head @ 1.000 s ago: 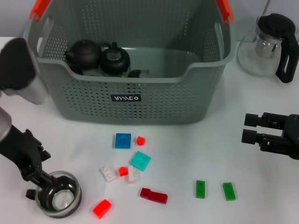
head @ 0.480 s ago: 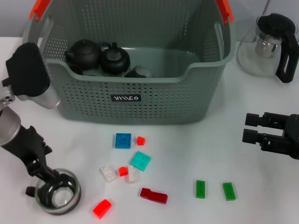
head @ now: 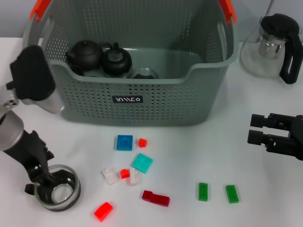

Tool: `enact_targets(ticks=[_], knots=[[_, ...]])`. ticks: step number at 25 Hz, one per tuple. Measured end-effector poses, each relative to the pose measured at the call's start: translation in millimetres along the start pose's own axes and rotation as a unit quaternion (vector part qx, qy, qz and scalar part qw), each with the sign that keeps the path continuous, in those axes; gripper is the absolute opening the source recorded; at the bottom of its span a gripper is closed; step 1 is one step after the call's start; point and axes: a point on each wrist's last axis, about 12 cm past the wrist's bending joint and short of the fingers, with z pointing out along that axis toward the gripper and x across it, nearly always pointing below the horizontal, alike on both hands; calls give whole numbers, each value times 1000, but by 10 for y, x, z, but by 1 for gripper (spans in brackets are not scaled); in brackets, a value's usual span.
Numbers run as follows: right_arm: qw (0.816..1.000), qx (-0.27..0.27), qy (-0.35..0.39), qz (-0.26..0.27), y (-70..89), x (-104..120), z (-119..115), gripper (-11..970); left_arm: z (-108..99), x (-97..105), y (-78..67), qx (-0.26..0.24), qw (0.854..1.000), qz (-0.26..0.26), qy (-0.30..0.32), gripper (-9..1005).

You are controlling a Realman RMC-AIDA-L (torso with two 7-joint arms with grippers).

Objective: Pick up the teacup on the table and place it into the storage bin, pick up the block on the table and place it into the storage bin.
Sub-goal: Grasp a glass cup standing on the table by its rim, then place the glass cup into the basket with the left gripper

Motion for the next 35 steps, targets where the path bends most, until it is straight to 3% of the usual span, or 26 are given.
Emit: enact_targets(ticks=[11, 21, 29, 32, 35], knots=[[1000, 2, 0, 0, 1, 10, -15, 674, 113, -28, 14, 3, 1000, -11, 5, 605], [1000, 0, -1, 2, 2, 19, -10, 673, 71, -9, 72, -4, 999, -37, 1, 374], [1000, 0, 0, 0, -5, 4, -13, 674, -21, 32, 100, -7, 998, -53, -13, 110], [1000, -3, 1, -1, -7, -16, -7, 674, -120, 69, 123, 9, 997, -61, -46, 30], [1000, -5, 0, -2, -8, -28, -1, 674, -226, 132, 155, 53, 990, -72, -113, 30]])
